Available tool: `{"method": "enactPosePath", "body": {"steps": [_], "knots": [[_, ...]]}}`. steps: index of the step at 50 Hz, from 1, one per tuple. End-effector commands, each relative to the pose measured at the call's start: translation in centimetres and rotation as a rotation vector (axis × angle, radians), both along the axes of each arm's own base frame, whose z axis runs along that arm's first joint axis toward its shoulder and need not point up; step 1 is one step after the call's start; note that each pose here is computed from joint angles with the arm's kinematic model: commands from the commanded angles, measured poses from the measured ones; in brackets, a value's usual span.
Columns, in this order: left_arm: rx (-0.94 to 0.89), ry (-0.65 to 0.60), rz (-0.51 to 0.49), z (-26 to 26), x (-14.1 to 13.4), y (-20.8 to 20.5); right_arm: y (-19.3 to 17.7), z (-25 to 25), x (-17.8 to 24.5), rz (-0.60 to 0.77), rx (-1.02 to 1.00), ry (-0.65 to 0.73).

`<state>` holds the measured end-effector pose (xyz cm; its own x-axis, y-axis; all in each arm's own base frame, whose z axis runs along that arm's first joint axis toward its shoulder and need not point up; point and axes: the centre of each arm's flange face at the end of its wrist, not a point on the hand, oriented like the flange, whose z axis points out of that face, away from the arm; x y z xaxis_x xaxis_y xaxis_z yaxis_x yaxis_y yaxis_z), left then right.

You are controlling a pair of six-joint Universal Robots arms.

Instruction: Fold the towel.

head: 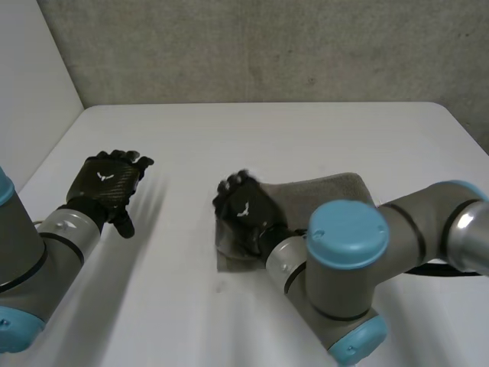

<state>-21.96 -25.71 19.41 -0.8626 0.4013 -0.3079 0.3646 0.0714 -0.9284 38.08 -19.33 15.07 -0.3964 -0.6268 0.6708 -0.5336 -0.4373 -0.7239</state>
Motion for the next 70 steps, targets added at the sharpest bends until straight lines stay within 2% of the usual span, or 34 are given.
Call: {"method": "enactPosePath", "body": {"steps": [1,7,9,17,27,37,40,44,45,47,48,50,56,58,64,70], "knots": [[0.0,0.0,-0.003,0.0,-0.1,0.0,-4.9,3.9,-6.5,-0.272,0.117,-0.162],[-0.004,0.001,-0.011,0.1,-0.3,0.1,-6.4,4.0,-10.7,-0.37,0.279,-0.243],[-0.011,0.005,-0.037,0.3,-1.0,0.5,-6.9,2.6,-13.6,-0.415,0.392,-0.25],[-0.018,0.007,-0.074,0.5,-2.0,1.3,-7.7,-0.1,-18.8,-0.53,0.483,-0.255],[-0.008,0.004,-0.094,0.2,-2.5,1.8,-8.9,-2.8,-19.9,-0.509,0.491,-0.28],[-0.011,0.005,-0.092,0.3,-2.4,1.9,-11.1,-1.1,-19.8,-0.498,0.397,-0.328],[-0.014,0.006,-0.092,0.4,-2.4,1.9,-11.1,0.1,-18.3,-0.454,0.366,-0.343],[-0.024,0.009,-0.091,0.7,-2.4,1.9,-9.6,2.3,-13.4,-0.31,0.314,-0.362],[-0.024,0.009,-0.091,0.7,-2.4,1.9,-9.6,2.3,-13.4,-0.31,0.314,-0.362],[-0.036,0.013,-0.091,1.1,-2.4,1.9,-8.3,3.9,-10.4,-0.223,0.281,-0.377],[-0.036,0.013,-0.091,1.1,-2.4,1.9,-8.3,3.9,-10.4,-0.223,0.281,-0.377],[-0.043,0.015,-0.089,1.3,-2.4,1.9,-5.9,4.4,-6.8,-0.107,0.278,-0.372],[-0.069,0.049,-0.074,2.5,-2.3,1.5,-1.8,1.8,-2.5,0.034,0.348,-0.301],[-0.061,0.106,-0.059,3.0,-2.2,1.1,0.4,-0.7,-0.9,0.085,0.416,-0.246],[-0.056,0.178,-0.043,3.6,-2.3,0.6,1.3,-2.4,-0.3,0.097,0.46,-0.209],[-0.053,0.201,-0.06,3.6,-3.3,-0.2,0.7,0.3,-0.7,0.056,0.403,-0.261]]}}
